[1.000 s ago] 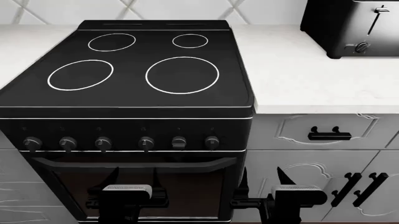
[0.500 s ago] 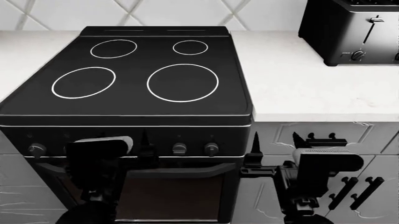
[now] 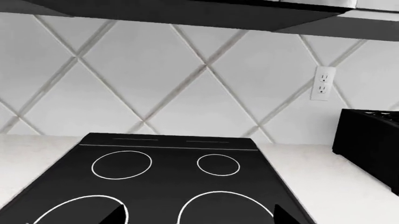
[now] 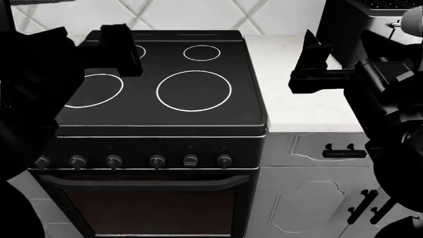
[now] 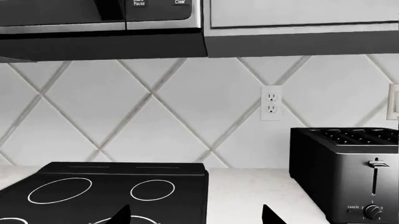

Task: Open the microwave door

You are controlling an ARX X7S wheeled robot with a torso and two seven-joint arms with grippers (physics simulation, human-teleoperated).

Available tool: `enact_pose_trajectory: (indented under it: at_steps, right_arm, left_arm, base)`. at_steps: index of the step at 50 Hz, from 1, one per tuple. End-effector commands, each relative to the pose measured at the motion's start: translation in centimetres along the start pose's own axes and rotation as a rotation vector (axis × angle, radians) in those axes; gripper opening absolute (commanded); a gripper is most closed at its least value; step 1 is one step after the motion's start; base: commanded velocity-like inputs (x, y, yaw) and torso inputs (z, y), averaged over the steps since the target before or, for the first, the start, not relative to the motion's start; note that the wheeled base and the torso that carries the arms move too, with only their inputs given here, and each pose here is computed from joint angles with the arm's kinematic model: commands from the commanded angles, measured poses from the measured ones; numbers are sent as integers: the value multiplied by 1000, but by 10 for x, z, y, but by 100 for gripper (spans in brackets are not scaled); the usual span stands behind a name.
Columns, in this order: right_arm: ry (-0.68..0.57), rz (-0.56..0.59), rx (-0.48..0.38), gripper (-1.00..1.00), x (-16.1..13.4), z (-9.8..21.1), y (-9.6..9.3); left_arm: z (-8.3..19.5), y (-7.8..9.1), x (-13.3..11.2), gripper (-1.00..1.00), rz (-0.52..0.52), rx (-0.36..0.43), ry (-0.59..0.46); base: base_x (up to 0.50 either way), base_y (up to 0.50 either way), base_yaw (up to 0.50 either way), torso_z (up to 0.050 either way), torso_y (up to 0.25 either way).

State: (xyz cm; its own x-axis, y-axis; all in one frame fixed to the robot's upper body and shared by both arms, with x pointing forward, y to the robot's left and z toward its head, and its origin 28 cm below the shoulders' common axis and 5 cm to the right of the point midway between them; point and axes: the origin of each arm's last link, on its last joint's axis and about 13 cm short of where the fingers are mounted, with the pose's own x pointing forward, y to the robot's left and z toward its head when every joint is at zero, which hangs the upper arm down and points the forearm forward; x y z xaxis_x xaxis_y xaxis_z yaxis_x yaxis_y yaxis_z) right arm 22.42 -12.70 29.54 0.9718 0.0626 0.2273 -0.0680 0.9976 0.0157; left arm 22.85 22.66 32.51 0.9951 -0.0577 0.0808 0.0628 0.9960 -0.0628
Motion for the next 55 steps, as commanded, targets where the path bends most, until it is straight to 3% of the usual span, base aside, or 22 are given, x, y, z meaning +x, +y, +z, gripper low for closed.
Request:
enact_pose_trajectory:
  at_steps: [1,15,23,33,55]
  right_arm:
    - [-89,33,-146,100,-13,76,-9]
    - [-172,9,-154,100,-20,126,-17]
    - [-205,12,-170,100,-20,140,-19]
    - [-217,17,-190,100,-22,148,-20]
    - [-208,7,-209,100,-25,143,-21]
  left_arm:
    - [83,16,-27,100,19,95,-127]
    - [149,21,-33,100,56,131,-228]
    - [183,20,-44,100,55,146,-301]
    - [198,17,-44,100,62,163,-331]
    - [198,13,-46,100,35,159,-327]
  base:
    - [0,0,0,0,0]
    - [45,-10,0,0,0]
    - [282,-131,0,0,0]
    - [306,-221,0,0,0]
    - [317,-140,0,0,0]
